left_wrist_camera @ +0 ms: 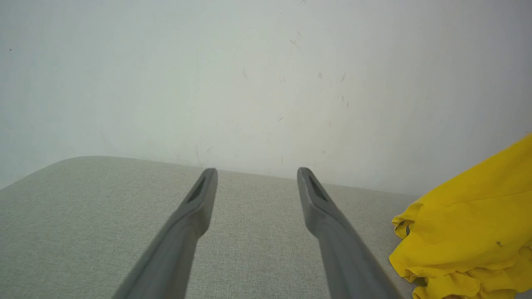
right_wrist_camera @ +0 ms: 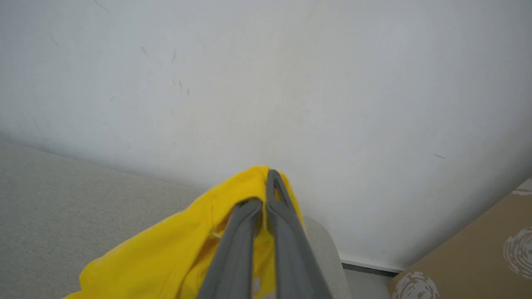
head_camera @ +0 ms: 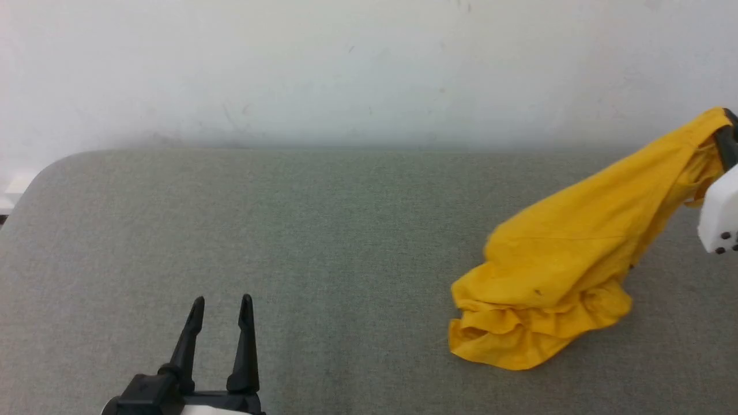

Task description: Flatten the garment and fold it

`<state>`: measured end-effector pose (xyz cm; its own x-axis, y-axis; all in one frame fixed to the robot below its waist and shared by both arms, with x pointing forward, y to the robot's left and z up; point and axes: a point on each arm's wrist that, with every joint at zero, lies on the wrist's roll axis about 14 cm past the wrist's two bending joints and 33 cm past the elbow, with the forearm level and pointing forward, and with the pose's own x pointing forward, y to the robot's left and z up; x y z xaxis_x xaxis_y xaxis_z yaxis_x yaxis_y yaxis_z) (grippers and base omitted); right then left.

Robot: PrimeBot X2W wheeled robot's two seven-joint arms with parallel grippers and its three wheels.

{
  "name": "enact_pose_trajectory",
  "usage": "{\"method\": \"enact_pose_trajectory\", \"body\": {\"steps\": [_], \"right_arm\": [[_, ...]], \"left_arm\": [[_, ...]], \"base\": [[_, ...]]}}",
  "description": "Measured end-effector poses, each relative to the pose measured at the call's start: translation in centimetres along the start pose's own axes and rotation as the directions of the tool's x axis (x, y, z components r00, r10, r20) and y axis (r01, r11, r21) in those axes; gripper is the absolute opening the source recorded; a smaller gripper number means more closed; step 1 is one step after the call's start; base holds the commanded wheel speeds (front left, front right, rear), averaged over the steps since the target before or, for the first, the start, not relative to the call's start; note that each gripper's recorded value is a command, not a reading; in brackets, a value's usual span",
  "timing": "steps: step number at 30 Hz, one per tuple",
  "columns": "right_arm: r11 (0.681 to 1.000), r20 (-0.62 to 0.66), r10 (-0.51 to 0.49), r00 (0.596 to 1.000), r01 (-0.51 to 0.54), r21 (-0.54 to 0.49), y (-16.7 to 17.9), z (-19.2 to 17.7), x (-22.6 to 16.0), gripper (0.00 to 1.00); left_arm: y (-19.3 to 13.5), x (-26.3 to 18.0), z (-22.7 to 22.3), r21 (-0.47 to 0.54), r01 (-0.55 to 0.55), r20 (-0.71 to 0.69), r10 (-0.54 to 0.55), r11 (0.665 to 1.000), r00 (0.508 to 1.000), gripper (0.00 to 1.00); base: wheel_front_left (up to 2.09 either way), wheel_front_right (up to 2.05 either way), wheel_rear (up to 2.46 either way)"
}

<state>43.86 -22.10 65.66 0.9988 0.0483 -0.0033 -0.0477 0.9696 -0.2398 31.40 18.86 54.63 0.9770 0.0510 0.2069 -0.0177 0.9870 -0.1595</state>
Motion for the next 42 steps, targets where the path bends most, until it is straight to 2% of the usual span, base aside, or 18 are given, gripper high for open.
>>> {"method": "enact_pose_trajectory", "body": {"steps": [3,7,11,14,16,17,19,22,25,28,31,34,37,42], "right_arm": [[0.999,-0.050,-0.045,0.998,0.045,-0.006,-1.7,-0.8,-1.4,0.00],[0.995,-0.228,-0.089,0.970,0.099,0.034,-2.8,-7.4,-3.8,0.00],[0.986,-0.447,-0.101,0.889,0.150,0.077,-2.5,-15.6,-7.8,0.00],[0.977,-0.556,-0.100,0.825,0.187,0.101,-1.8,-20.1,-10.8,0.00],[0.971,-0.598,-0.098,0.796,0.207,0.116,-1.3,-22.1,-12.1,0.20],[0.971,-0.610,-0.097,0.786,0.208,0.114,-1.1,-22.7,-12.5,0.35],[0.967,-0.611,-0.103,0.785,0.224,0.124,-1.0,-23.3,-12.8,1.00],[0.964,-0.583,-0.112,0.805,0.231,0.134,-1.0,-22.9,-12.4,1.00],[0.964,-0.497,-0.098,0.862,0.207,0.168,-0.4,-20.4,-10.5,1.00],[0.969,-0.383,-0.050,0.922,0.138,0.206,1.1,-16.7,-8.2,1.00],[0.978,-0.334,0.042,0.942,0.029,0.205,3.9,-14.6,-6.9,1.00],[0.972,-0.331,0.157,0.930,-0.087,0.216,7.6,-13.9,-6.4,1.00],[0.951,-0.349,0.267,0.898,-0.188,0.244,11.2,-14.0,-6.2,1.00],[0.913,-0.450,0.404,0.796,-0.323,0.250,15.8,-17.0,-6.4,1.00]], "left_arm": [[-0.6,0.2,0.0,-0.005,0.020,0.003,-0.020,1.000,1.000,1.00],[-0.8,0.4,-0.6,-0.007,0.024,-0.018,-0.024,1.000,1.000,1.00],[-0.5,0.6,-1.3,-0.007,0.020,-0.041,-0.020,1.000,0.999,1.00],[-0.4,0.8,-1.8,-0.007,0.021,-0.055,-0.021,1.000,0.998,1.00],[-0.4,0.9,-2.2,-0.007,0.021,-0.067,-0.022,1.000,0.997,1.00],[-0.5,1.0,-2.4,-0.008,0.026,-0.073,-0.027,1.000,0.997,1.00],[-0.6,1.3,-2.5,-0.010,0.034,-0.075,-0.034,0.999,0.997,1.00],[-1.0,1.7,-2.6,-0.013,0.046,-0.075,-0.047,0.999,0.996,1.00],[-1.3,1.8,-2.6,-0.015,0.055,-0.073,-0.055,0.998,0.996,1.00],[-1.4,1.8,-2.5,-0.016,0.058,-0.069,-0.059,0.998,0.996,1.00],[-1.3,1.7,-2.4,-0.016,0.055,-0.069,-0.056,0.998,0.996,1.00],[-1.1,1.6,-2.6,-0.015,0.045,-0.074,-0.046,0.999,0.996,1.00],[-0.7,1.7,-2.6,-0.011,0.033,-0.076,-0.033,0.999,0.997,1.00],[0.1,1.8,-2.5,-0.006,0.007,-0.073,-0.007,1.000,0.997,1.00]], "base": [[0.00,0.00,0.00],[0.00,0.00,0.00],[0.00,0.00,0.00],[0.00,0.00,0.00],[0.00,0.00,0.00],[0.00,0.00,0.00],[0.00,0.00,0.00],[0.00,0.00,0.00],[0.00,0.00,0.00],[0.00,0.00,0.00],[0.00,0.00,0.00],[0.00,0.00,0.00],[0.00,0.00,0.00],[0.00,0.00,0.00]]}}
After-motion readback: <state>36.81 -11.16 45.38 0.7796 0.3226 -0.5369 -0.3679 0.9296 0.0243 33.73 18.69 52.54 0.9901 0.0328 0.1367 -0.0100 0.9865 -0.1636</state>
